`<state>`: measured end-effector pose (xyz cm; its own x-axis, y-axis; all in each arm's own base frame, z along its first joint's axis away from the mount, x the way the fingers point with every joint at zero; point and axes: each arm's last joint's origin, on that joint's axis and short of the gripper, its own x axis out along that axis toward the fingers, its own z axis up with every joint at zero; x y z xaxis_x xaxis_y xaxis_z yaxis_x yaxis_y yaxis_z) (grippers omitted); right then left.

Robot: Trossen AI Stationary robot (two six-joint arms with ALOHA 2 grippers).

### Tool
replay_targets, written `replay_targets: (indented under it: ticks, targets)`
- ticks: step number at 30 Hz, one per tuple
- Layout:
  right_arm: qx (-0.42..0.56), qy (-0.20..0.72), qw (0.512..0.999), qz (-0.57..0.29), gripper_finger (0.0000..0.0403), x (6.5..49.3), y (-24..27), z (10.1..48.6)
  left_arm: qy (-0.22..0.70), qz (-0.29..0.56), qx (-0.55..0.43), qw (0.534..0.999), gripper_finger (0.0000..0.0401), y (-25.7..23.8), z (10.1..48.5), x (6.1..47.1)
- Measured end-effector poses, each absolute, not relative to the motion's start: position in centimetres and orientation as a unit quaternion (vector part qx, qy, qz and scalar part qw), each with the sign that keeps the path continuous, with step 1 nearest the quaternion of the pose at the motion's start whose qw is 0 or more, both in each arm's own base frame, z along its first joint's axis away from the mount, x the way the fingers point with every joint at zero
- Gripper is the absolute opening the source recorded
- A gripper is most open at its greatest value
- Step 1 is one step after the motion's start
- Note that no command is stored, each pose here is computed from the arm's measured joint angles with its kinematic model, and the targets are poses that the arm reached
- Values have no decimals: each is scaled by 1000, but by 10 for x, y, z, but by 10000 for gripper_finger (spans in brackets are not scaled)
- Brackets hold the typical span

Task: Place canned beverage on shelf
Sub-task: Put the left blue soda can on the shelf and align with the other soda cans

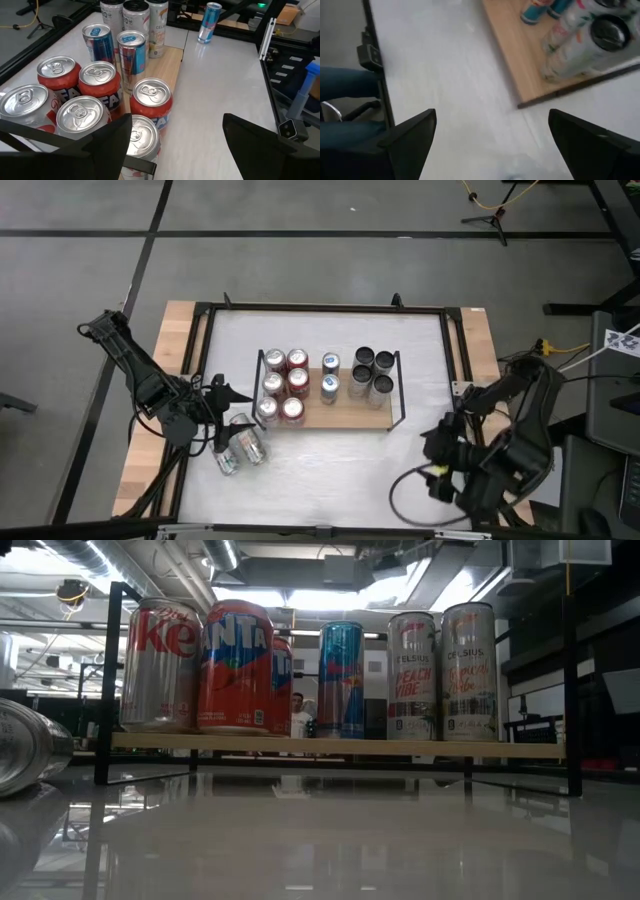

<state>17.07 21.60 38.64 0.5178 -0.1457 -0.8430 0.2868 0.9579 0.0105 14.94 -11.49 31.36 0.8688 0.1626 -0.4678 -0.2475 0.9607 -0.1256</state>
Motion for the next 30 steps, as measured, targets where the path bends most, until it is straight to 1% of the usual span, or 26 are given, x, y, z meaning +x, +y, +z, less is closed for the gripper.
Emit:
replay_targets:
  ticks: [3,7,12,16,24,27,30]
  targets:
    - [104,484,858,-134,381,158,199,385,233,107,-91,962,305,-115,314,149]
    - [177,509,829,-151,381,136,172,382,233,107,-91,962,305,-115,314,149]
    - [231,549,784,-174,381,118,152,366,233,107,-91,962,305,-115,314,149]
    - [220,590,758,-169,381,109,144,347,233,107,-91,962,305,-115,314,149]
    - [168,663,723,-100,381,109,152,304,233,107,-91,962,305,-115,314,149]
    - [157,693,695,-108,381,105,151,290,233,107,-91,962,305,-115,314,149]
    - [151,704,684,-120,381,103,149,278,233,107,-91,962,305,-115,314,149]
